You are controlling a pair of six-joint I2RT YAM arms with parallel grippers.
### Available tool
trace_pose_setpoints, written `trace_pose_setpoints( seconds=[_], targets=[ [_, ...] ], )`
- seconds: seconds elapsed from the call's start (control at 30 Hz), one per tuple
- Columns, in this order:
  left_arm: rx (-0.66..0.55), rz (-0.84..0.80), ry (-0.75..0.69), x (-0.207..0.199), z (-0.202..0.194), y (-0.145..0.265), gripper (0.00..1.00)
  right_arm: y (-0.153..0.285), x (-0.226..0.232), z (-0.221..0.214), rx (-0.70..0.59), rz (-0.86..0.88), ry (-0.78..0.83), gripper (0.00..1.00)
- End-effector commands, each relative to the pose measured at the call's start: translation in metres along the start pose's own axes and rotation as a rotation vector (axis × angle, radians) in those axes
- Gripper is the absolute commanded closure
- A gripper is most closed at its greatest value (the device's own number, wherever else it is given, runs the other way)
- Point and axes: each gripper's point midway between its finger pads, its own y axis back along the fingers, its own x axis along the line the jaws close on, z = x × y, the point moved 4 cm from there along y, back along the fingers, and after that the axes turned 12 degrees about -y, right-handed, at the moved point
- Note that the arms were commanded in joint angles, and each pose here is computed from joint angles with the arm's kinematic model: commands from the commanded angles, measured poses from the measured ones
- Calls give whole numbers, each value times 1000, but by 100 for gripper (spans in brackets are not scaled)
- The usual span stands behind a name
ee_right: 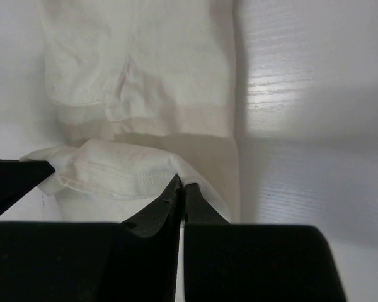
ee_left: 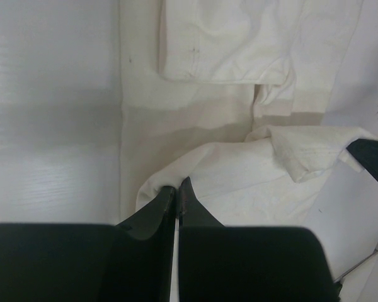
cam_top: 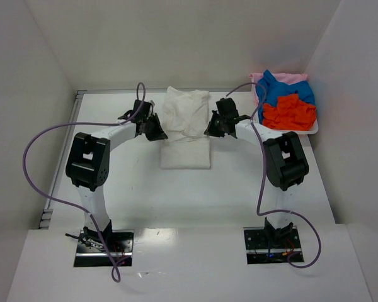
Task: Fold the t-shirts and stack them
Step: Fold the folded rectangular tshirt in 1/3 of the way
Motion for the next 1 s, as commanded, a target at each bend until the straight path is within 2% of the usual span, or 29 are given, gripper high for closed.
trace_pose_setpoints(
  seconds=[0.0,0.5,0.63,0.97],
  targets=[
    [-70,-11,-23,0,27,1,100,-3,17,29,-93,44,30,100],
    [-50,-6,-19,13,26,-26,98,-25,2,21,-69,2,25,100],
    [-46,2,-10,19,26,-28,95,-28,1,21,-69,2,25,100],
    [-104,-7,13,28,50,-23,92,-30,11,37,-110,25,22,100]
  ],
)
